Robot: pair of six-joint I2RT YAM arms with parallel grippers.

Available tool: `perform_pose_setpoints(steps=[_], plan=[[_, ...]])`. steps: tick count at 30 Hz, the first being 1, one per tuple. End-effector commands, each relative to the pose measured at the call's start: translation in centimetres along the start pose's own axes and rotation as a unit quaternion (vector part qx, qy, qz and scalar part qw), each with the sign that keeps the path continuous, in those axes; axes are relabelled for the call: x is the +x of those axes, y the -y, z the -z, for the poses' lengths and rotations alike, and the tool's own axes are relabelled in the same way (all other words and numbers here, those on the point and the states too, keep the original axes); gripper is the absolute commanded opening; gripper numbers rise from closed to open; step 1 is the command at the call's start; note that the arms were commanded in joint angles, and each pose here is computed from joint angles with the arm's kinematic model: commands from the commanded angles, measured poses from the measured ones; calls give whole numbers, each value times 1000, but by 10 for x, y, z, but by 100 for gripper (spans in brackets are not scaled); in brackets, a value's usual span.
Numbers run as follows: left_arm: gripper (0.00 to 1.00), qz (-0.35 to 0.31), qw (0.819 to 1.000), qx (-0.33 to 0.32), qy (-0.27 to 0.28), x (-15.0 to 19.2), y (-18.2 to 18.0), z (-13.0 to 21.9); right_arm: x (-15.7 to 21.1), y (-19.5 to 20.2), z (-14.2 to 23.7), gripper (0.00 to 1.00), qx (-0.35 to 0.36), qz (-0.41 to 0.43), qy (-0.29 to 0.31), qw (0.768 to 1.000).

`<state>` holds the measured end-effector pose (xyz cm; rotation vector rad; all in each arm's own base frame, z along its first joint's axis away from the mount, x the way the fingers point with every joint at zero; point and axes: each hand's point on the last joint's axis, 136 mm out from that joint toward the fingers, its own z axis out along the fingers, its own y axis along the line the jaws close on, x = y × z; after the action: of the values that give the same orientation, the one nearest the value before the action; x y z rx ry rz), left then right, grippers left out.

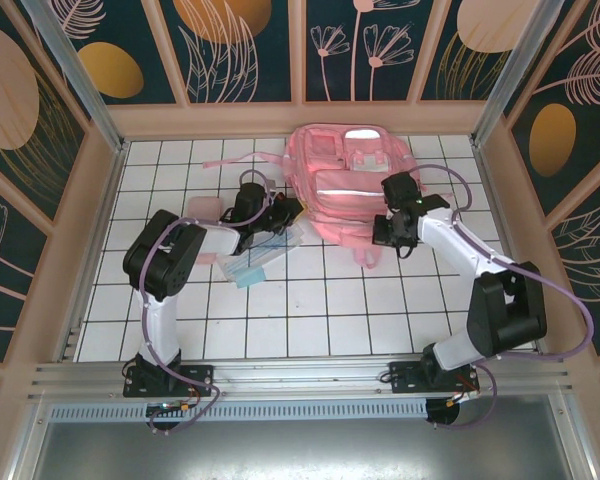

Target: Pack the student bag

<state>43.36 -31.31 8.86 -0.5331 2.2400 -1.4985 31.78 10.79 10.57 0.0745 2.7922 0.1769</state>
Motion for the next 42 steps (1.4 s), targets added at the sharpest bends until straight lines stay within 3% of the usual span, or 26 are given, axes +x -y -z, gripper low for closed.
perform_pose_setpoints(steps=[1, 5, 6, 8, 9, 10, 11, 14, 21, 25, 29, 31, 32, 35, 36, 39, 42], plan=[[0, -42, 997, 12, 58, -56, 18, -2, 1, -20, -1, 0, -70, 22, -19, 997], [0, -51, 998, 23, 31, -61, 38, -16, 9, -112, 12, 0, -320, 23, -27, 947], [11, -56, 998, 21, 28, -61, 41, -14, 8, -130, 17, 0, -358, 28, -21, 933], [65, -68, 997, -2, 28, -59, 44, -4, 1, -158, 24, 0, -403, 37, -6, 914], [86, -77, 996, -18, 30, -57, 44, 3, -4, -171, 26, 0, -419, 43, 1, 907], [95, -84, 996, -29, 32, -55, 44, 11, -9, -180, 26, 0, -426, 48, 7, 903], [99, -89, 995, -36, 35, -51, 45, 21, -16, -190, 28, 0, -434, 53, 15, 899], [99, -73, 995, -44, 47, -34, 38, 52, -36, -215, 32, 0, -460, 67, 30, 885], [99, 27, 996, 31, 81, -2, 38, 93, -48, -256, 49, 0, -498, 111, 28, 859], [99, 15, 996, 36, 81, -5, 51, 72, -23, -263, 47, 0, -497, 126, -3, 858], [94, 14, 996, 24, 79, -17, 39, 38, 15, -260, 46, 0, -493, 140, -39, 858], [83, 13, 997, 13, 81, -23, 28, 25, 34, -256, 48, 0, -489, 145, -56, 858], [69, 8, 997, 21, 78, -25, 30, 18, 45, -252, 47, 0, -483, 147, -69, 861], [5, 11, 997, 26, 74, -30, 24, 10, 74, -223, 34, 0, -429, 145, -106, 885], [0, 8, 997, 23, 78, -33, 23, 12, 83, -206, 25, 0, -394, 145, -118, 900], [0, -11, 996, 7, 92, -42, 23, 24, 95, -151, -3, 0, -290, 120, -144, 939], [0, -38, 994, -19, 97, -46, 23, 37, 89, -97, -20, 0, -213, 71, -157, 962]])
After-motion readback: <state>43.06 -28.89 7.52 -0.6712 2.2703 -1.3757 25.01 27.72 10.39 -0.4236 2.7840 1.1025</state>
